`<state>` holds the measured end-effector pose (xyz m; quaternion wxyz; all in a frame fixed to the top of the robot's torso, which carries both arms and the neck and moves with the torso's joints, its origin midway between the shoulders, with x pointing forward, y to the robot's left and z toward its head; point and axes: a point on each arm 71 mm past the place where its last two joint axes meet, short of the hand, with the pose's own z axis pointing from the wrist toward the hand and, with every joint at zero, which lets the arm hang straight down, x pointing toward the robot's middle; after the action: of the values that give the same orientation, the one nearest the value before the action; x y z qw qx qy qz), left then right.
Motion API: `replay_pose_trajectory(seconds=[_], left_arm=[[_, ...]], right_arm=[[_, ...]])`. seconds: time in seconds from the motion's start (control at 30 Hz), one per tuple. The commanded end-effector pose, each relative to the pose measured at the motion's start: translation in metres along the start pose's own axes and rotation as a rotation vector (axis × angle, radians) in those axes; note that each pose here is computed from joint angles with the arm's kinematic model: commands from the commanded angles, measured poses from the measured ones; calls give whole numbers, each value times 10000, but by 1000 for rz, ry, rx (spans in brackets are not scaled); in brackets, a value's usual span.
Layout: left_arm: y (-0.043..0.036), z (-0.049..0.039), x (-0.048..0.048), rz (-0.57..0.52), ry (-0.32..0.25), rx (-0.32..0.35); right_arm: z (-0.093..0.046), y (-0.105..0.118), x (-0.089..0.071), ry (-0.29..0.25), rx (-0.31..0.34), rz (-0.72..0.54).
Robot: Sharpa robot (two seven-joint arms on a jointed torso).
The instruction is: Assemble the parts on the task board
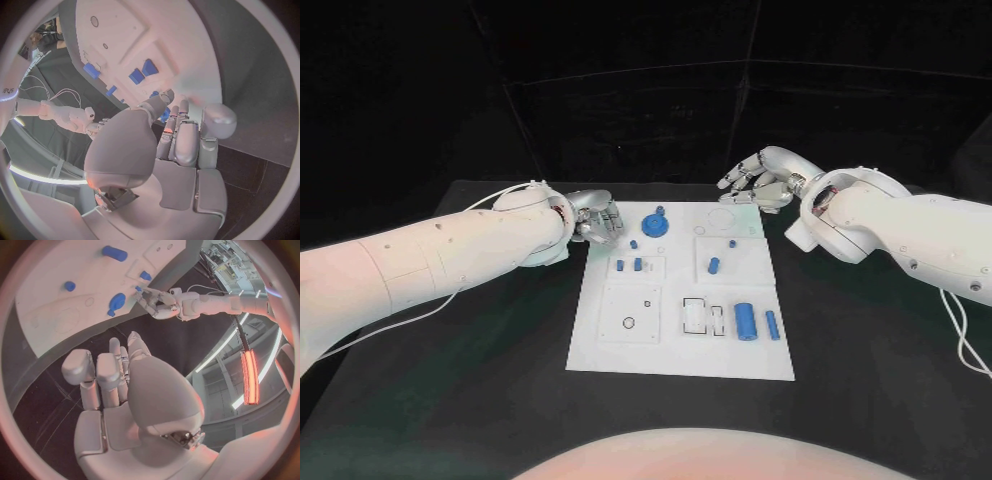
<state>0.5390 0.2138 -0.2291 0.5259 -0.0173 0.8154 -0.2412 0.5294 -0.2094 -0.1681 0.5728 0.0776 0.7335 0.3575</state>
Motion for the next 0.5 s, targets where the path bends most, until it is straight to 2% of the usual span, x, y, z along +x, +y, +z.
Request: replay_pose_trajectory(seconds=[0.03,0.1,0.13,0.3,0.4,0.5], left_arm=[[76,-57,-162,-166,-164,20],[125,-99,-218,-287,-210,50],[138,-136,-264,-421,-257,97],[92,-228,-354,-838,-387,228],[56,-256,-362,-984,-416,269],[10,-284,-353,-1075,-417,308]], right_arm=[[-12,-39,21,32,23,-248],[-25,-61,32,29,27,-313],[-34,-78,42,26,33,-363],[-73,-149,132,34,55,-472],[-87,-174,196,48,61,-507],[-100,-184,274,66,59,-530]])
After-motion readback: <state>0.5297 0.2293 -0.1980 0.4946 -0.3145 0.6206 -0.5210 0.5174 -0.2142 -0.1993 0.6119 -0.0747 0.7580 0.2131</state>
